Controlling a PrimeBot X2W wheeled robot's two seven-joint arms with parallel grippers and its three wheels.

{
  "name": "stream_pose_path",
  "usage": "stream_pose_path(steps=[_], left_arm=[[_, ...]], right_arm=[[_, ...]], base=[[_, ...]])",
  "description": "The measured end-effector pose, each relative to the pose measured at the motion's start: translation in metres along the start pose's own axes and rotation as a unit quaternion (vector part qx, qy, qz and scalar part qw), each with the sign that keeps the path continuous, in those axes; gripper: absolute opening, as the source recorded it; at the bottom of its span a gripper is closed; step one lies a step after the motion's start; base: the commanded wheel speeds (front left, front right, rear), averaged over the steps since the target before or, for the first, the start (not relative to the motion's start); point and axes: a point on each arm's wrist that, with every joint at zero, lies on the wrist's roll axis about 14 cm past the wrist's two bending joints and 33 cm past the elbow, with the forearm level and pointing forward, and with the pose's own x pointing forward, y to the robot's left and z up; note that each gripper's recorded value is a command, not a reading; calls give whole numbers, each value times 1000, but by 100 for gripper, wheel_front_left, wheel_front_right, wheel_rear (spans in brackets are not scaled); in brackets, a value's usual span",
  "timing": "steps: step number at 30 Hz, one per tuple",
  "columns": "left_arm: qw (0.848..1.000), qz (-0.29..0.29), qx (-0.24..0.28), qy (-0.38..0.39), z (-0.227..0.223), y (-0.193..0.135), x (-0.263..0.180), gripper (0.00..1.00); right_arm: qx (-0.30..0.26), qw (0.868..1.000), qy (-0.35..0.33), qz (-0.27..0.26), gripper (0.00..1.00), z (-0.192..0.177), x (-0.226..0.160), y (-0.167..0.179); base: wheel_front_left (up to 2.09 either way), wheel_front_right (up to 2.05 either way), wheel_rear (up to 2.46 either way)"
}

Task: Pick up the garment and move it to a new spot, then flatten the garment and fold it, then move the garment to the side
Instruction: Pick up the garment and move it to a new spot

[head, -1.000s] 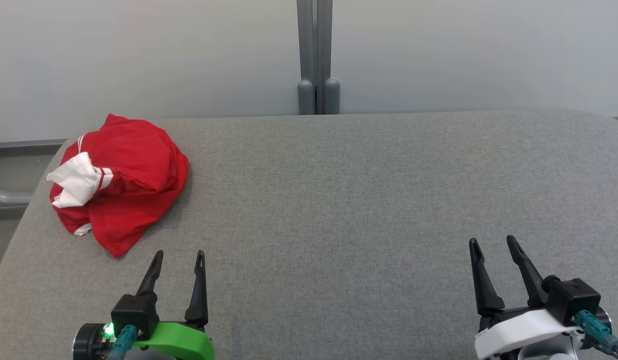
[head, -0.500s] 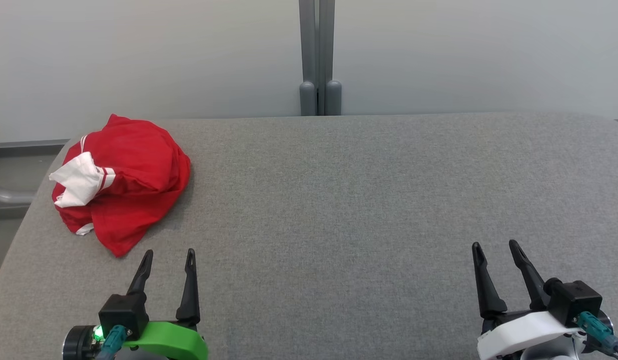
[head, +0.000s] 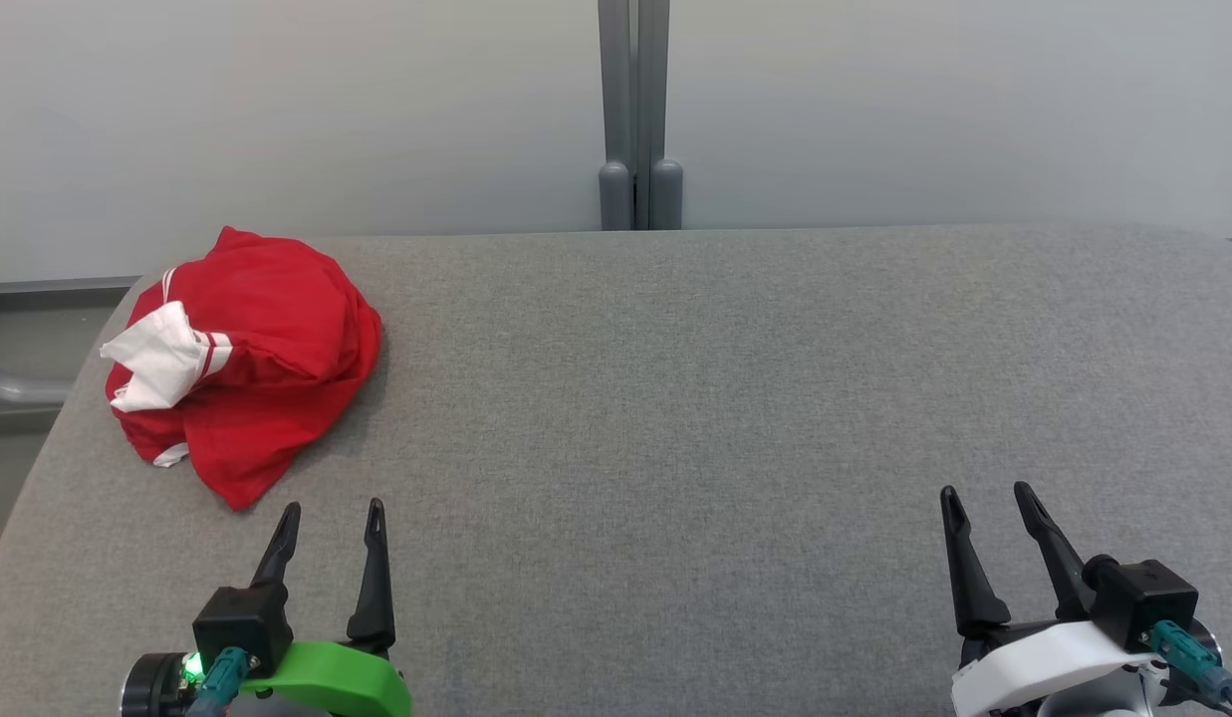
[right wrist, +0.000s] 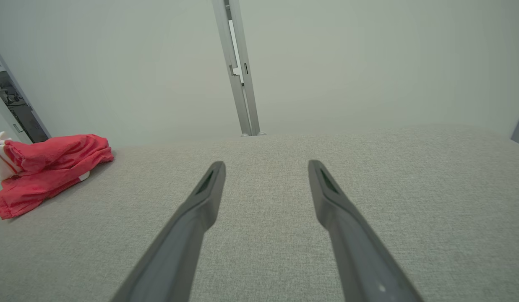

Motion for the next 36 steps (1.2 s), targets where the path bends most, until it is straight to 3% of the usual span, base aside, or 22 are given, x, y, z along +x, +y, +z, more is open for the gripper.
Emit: stream_pose_path(steps=[15, 36], left_arm=[[999, 35, 7, -4, 3, 24, -11, 100], [981, 192, 23, -16, 12, 119, -84, 100]], right_arm=[[7, 1000, 12, 26, 100, -8, 10, 18], [31, 986, 50, 155, 100, -35, 40, 107]], base=[[0, 0, 0], [0, 0, 0]])
